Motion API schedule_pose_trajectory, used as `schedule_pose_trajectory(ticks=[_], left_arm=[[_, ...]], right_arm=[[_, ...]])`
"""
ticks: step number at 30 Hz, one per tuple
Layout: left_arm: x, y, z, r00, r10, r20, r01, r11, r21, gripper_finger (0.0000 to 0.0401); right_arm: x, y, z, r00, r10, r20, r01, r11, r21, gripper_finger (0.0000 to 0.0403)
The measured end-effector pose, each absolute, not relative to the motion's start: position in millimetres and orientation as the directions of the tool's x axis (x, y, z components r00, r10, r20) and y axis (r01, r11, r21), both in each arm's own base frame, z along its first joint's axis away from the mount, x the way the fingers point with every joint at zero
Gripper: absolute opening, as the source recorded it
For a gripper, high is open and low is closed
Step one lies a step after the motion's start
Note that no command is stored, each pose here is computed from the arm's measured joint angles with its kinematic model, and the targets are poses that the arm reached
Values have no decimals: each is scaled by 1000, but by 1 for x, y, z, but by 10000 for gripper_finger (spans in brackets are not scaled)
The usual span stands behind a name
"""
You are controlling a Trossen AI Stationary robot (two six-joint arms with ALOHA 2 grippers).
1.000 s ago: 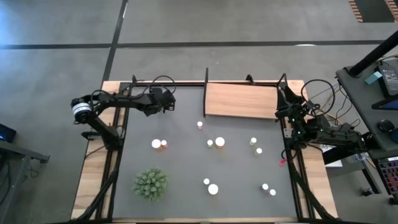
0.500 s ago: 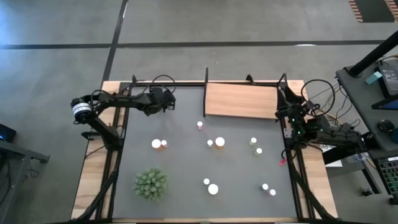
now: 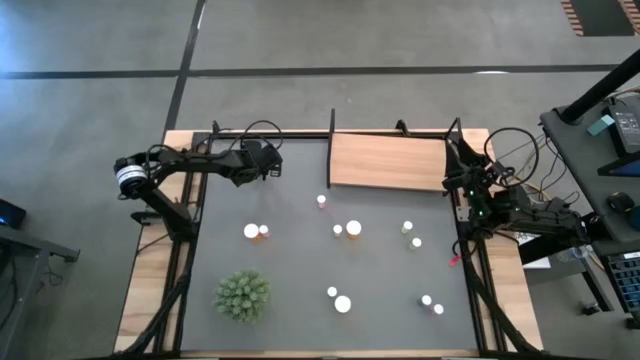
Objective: Pick and place medicine bottles onto shelf by color
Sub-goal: Move the top blue pill bottle from the top to the center of the table
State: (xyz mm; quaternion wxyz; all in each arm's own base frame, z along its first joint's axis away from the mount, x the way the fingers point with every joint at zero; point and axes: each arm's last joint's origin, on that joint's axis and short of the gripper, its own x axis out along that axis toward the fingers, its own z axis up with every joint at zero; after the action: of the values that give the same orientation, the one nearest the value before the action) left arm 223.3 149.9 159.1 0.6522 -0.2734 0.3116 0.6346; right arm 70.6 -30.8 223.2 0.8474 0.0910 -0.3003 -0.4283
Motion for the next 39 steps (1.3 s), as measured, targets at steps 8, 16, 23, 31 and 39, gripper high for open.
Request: schedule_pose_trajectory(ticks=[8, 16, 23, 31, 39], left_arm=[[229, 147, 161, 80, 602, -794, -995, 94, -29, 105], [252, 117, 169, 199, 561, -804, -968, 240, -73, 104], [278, 80, 181, 347, 540, -767, -912, 386, -141, 104], [292, 47, 188, 450, 509, -734, -852, 492, -181, 104], [305, 28, 182, 503, 480, -719, -816, 538, -212, 104]], right_arm=[[71, -31, 223, 453, -781, 431, 671, 616, 412, 352], [71, -31, 223, 453, -781, 431, 671, 617, 411, 352], [71, -31, 223, 453, -781, 431, 671, 617, 411, 352], [71, -31, 223, 453, -781, 431, 671, 617, 411, 352], [71, -31, 223, 453, -781, 431, 671, 617, 412, 352]])
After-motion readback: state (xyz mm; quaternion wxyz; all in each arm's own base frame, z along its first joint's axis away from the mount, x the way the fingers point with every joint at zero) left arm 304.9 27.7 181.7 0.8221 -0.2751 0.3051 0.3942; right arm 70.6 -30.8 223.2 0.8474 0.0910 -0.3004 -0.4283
